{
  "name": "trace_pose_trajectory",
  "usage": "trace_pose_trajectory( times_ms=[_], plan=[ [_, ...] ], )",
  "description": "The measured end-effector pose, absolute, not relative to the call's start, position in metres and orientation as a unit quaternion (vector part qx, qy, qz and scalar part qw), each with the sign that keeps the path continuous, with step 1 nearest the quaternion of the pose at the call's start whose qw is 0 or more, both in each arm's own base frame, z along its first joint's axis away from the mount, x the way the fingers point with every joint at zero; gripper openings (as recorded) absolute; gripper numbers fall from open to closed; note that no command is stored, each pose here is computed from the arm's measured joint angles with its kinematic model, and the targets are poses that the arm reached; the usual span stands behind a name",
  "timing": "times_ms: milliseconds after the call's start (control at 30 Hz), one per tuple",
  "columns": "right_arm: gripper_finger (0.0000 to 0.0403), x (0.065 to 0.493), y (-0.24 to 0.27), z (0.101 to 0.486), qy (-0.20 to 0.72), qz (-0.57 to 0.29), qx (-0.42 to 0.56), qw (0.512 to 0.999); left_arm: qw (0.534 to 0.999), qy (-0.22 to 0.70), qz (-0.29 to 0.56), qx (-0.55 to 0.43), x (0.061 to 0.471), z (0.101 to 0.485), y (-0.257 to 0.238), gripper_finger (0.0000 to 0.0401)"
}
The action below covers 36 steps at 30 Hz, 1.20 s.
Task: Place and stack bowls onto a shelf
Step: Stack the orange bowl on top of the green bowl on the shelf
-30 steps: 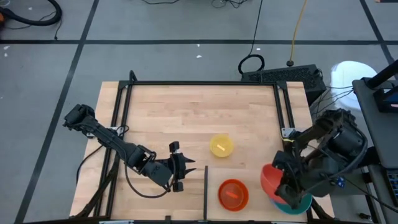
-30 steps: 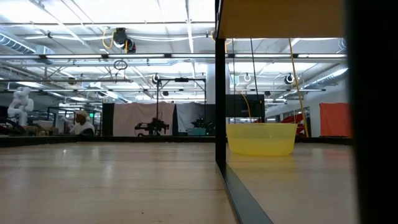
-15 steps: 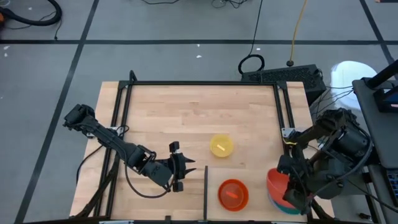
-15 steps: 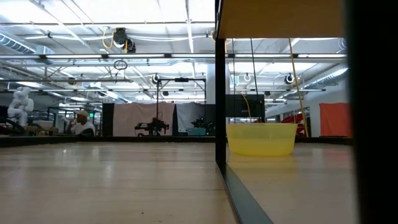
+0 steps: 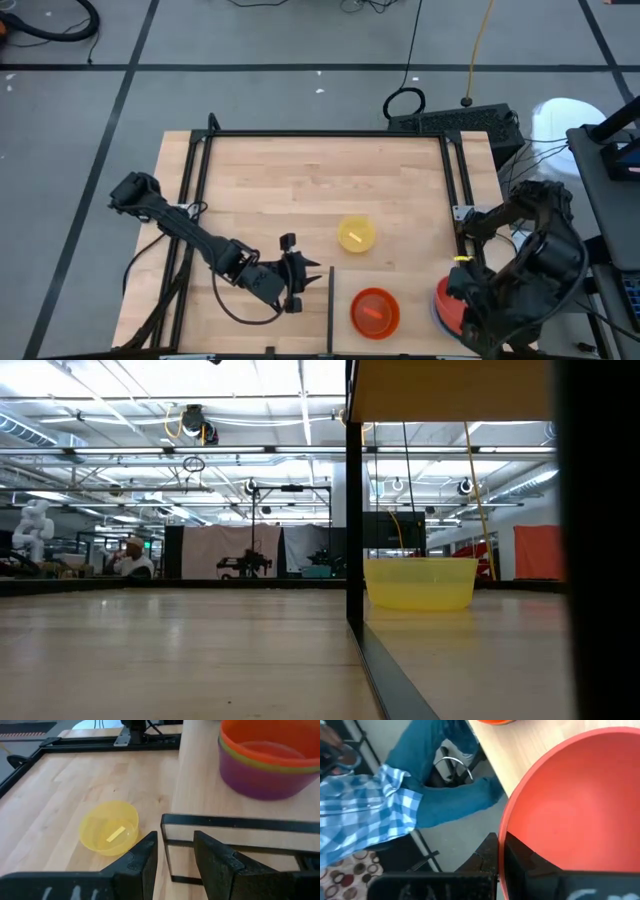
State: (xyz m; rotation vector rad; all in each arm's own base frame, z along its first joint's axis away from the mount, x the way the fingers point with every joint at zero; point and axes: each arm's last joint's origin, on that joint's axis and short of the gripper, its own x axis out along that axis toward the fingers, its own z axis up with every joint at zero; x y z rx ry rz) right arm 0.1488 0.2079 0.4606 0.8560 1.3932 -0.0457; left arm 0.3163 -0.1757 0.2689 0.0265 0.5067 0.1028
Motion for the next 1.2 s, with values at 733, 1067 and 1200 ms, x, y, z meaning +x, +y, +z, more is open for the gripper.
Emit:
trace_pose_trajectory(
  times_ms=[733,1067,1200],
  plan=[
    [0.0061,0.152,0.214,0.441,0.630,-0.071,0.376,0.676,0.970,0.239,0.043,0.011,0.318,0.271,-0.177,0.0131],
    [0.0029,0.148,0.217,0.441,0.620,-0.060,0.357,0.696,0.970,0.239,0.043,0.011,0.318,0.271,-0.177,0.0131],
    [0.0005,0.145,0.219,0.441,0.616,-0.069,0.363,0.696,0.970,0.239,0.043,0.011,0.318,0.271,-0.177,0.0131]
  ],
)
